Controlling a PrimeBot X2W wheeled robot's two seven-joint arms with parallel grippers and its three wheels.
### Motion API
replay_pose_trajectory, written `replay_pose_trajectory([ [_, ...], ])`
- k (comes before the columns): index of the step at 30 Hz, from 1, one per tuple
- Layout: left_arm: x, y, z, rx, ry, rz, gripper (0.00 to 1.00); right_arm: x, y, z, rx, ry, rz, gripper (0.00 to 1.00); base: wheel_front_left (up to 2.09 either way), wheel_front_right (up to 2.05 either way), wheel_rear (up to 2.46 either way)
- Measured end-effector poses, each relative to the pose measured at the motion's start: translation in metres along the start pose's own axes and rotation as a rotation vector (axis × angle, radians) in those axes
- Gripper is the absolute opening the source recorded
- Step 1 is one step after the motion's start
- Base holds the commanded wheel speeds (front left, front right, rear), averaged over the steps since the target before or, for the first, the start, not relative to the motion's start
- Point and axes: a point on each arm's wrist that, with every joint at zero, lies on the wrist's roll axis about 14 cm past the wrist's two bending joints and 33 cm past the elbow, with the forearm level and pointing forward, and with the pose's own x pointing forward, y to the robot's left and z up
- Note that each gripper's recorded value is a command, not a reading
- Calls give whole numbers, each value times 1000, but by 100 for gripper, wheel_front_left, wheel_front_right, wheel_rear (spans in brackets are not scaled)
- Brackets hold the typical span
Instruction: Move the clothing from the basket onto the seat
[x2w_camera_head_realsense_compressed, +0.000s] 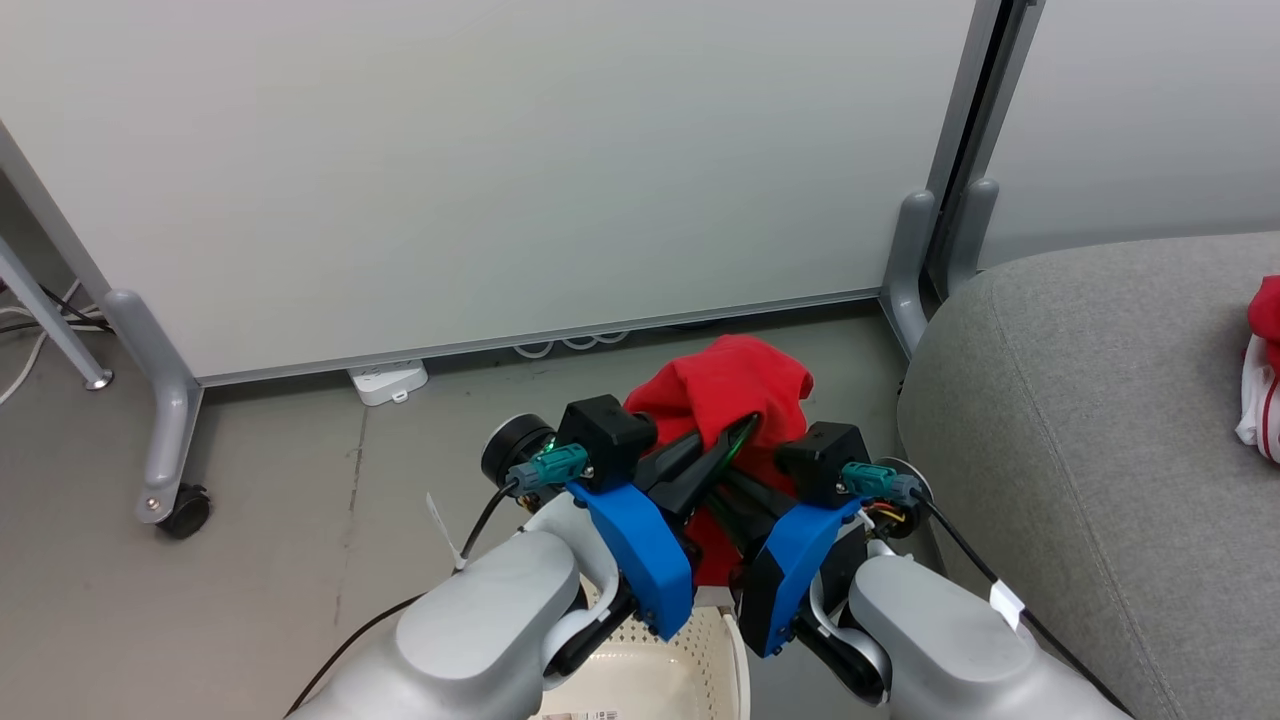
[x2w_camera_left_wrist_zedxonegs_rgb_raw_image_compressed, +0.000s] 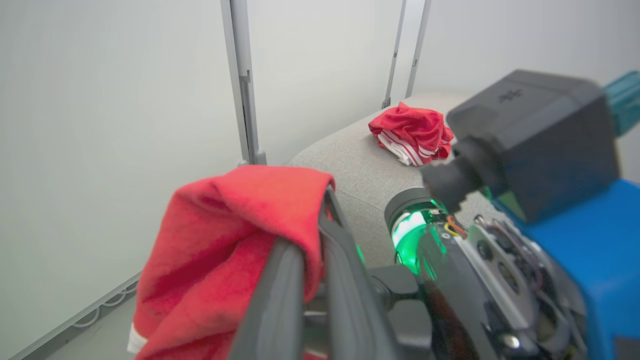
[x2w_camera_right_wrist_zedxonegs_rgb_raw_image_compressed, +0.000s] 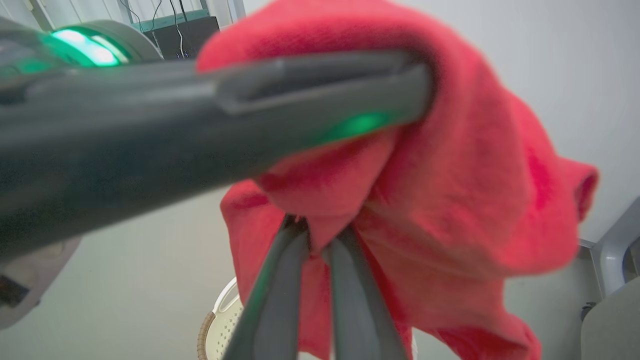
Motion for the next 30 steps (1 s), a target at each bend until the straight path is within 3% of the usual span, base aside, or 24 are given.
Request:
replay_pose_trajectory([
  [22,0,3,1,4,-2,5,0,-1,-4,0,-3,-6,-10,0,0,0,0],
  [23,0,3,1,4,-4,7,5,-1,-4,0,-2,-6,-11,0,0,0,0],
  [24,0,4,2,6,-6,10,42,-1,-4,0,-1,-6,-11,0,0,0,0],
  [25,0,6,3,11,-8,13,91,-1,-4,0,-1,-7,-11,0,0,0,0],
  [26,-1,8,3,12,-11,21,100,-1,-4,0,-1,-7,-11,0,0,0,0],
  [30,-5,15,6,9,-39,51,100,0,-6,1,-5,-16,-13,0,0,0,0],
])
